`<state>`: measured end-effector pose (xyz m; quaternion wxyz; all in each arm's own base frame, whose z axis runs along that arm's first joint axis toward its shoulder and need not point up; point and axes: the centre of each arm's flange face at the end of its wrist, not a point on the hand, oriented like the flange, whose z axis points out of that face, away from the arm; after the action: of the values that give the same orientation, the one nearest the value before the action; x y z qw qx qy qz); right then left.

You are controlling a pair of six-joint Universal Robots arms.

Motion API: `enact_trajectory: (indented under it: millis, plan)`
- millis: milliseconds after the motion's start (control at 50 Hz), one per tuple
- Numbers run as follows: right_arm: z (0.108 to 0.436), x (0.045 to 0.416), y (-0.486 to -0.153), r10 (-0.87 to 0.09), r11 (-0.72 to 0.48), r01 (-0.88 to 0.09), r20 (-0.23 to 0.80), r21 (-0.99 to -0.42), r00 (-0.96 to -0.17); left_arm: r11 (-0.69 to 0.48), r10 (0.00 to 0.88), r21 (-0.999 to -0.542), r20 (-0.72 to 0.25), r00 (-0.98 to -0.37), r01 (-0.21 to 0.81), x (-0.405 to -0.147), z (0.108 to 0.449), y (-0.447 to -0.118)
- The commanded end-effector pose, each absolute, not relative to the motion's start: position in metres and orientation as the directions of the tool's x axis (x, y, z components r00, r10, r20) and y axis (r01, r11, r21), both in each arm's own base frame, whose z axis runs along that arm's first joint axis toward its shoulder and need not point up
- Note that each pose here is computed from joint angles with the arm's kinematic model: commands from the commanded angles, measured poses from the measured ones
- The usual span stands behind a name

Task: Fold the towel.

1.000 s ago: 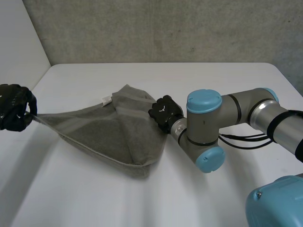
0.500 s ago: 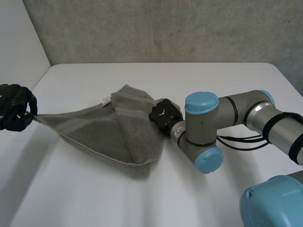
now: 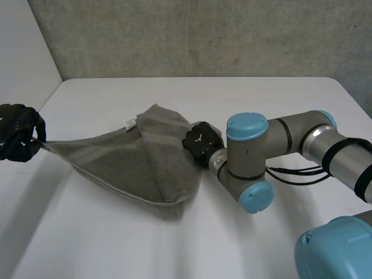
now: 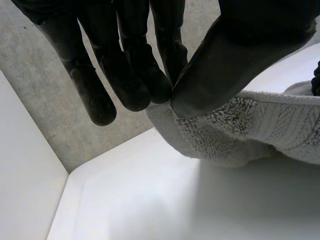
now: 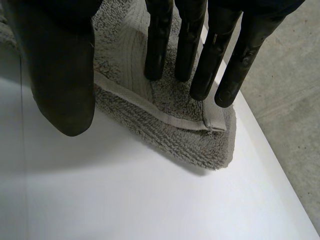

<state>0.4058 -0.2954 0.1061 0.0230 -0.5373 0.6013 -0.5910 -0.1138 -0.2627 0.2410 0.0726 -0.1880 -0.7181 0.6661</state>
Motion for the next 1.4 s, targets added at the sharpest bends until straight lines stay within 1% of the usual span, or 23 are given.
enact_trajectory:
  millis: [20, 220, 320, 480, 540, 580, 600, 640, 700, 740, 760, 860, 900, 920, 960, 1020, 1120, 1200, 1240, 1300, 1340, 1360, 1400]
  plan:
    - [0.103, 0.410, -0.290, -0.682, -0.280, -0.613, 0.602, -0.739, -0.415, 0.042, 0.367, -0.984, -0.146, -0.919, 0.173, -0.114, 0.241, -0.263]
    - [0.102, 0.411, -0.290, -0.685, -0.278, -0.611, 0.599, -0.741, -0.414, 0.045, 0.367, -0.984, -0.144, -0.919, 0.172, -0.114, 0.240, -0.263]
    - [0.118, 0.411, -0.291, -0.670, -0.292, -0.595, 0.604, -0.749, -0.432, 0.043, 0.367, -0.984, -0.145, -0.919, 0.173, -0.114, 0.241, -0.263]
    - [0.194, 0.404, -0.294, -0.639, -0.293, -0.466, 0.534, -0.835, -0.554, 0.034, 0.365, -0.985, -0.145, -0.920, 0.169, -0.114, 0.245, -0.264]
    - [0.210, 0.401, -0.294, -0.624, -0.304, -0.451, 0.533, -0.839, -0.571, 0.022, 0.363, -0.988, -0.136, -0.922, 0.154, -0.113, 0.250, -0.266]
    - [0.247, 0.385, -0.296, -0.585, -0.326, -0.436, 0.542, -0.839, -0.604, 0.008, 0.357, -0.992, -0.112, -0.927, 0.123, -0.112, 0.258, -0.268]
    - [0.247, 0.385, -0.296, -0.585, -0.326, -0.436, 0.542, -0.839, -0.604, 0.008, 0.357, -0.992, -0.112, -0.927, 0.123, -0.112, 0.259, -0.268]
    - [0.289, 0.361, -0.295, -0.532, -0.348, -0.435, 0.557, -0.830, -0.638, -0.016, 0.351, -0.995, -0.093, -0.932, 0.094, -0.111, 0.271, -0.272]
    - [0.312, 0.348, -0.290, -0.511, -0.360, -0.427, 0.558, -0.829, -0.653, -0.033, 0.350, -0.996, -0.086, -0.933, 0.079, -0.111, 0.278, -0.272]
    - [0.348, 0.325, -0.276, -0.490, -0.359, -0.439, 0.567, -0.824, -0.663, -0.078, 0.347, -0.996, -0.076, -0.935, 0.052, -0.111, 0.296, -0.272]
    - [0.348, 0.325, -0.276, -0.490, -0.359, -0.439, 0.567, -0.824, -0.663, -0.078, 0.347, -0.996, -0.076, -0.935, 0.052, -0.111, 0.296, -0.272]
    - [0.365, 0.292, -0.253, -0.544, -0.262, -0.542, 0.586, -0.798, -0.601, -0.136, 0.351, -0.991, -0.052, -0.935, 0.004, -0.112, 0.320, -0.269]
    - [0.352, 0.277, -0.240, -0.640, -0.161, -0.631, 0.567, -0.759, -0.519, -0.147, 0.359, -0.989, -0.022, -0.933, -0.034, -0.113, 0.328, -0.267]
    - [0.352, 0.277, -0.240, -0.640, -0.160, -0.632, 0.567, -0.758, -0.518, -0.147, 0.359, -0.989, -0.021, -0.933, -0.034, -0.113, 0.328, -0.267]
    - [0.336, 0.271, -0.221, -0.753, -0.097, -0.693, 0.508, -0.714, -0.418, -0.126, 0.390, -0.990, 0.013, -0.921, -0.068, -0.118, 0.326, -0.263]
    - [0.325, 0.267, -0.212, -0.813, -0.085, -0.719, 0.465, -0.690, -0.351, -0.086, 0.432, -0.993, 0.036, -0.901, -0.081, -0.124, 0.317, -0.259]
    - [0.313, 0.263, -0.216, -0.826, -0.091, -0.738, 0.465, -0.668, -0.320, -0.017, 0.478, -0.995, 0.074, -0.875, -0.094, -0.131, 0.298, -0.257]
    - [0.314, 0.268, -0.224, -0.803, -0.123, -0.722, 0.495, -0.681, -0.331, 0.043, 0.491, -0.993, 0.116, -0.863, -0.109, -0.134, 0.287, -0.269]
    - [0.326, 0.278, -0.249, -0.727, -0.202, -0.675, 0.571, -0.710, -0.383, 0.051, 0.506, -0.993, 0.120, -0.854, -0.110, -0.138, 0.287, -0.276]
    - [0.340, 0.285, -0.264, -0.661, -0.258, -0.627, 0.608, -0.735, -0.440, 0.024, 0.529, -0.994, 0.105, -0.842, -0.108, -0.149, 0.301, -0.294]
    - [0.391, 0.297, -0.284, -0.494, -0.392, -0.466, 0.609, -0.793, -0.620, -0.075, 0.470, -0.991, 0.065, -0.880, -0.113, -0.152, 0.334, -0.319]
    - [0.392, 0.297, -0.284, -0.494, -0.393, -0.465, 0.609, -0.793, -0.621, -0.076, 0.469, -0.991, 0.065, -0.881, -0.113, -0.152, 0.334, -0.320]
    - [0.439, 0.302, -0.290, -0.399, -0.502, -0.244, 0.473, -0.830, -0.786, -0.222, 0.379, -0.967, 0.035, -0.925, -0.128, -0.151, 0.384, -0.335]
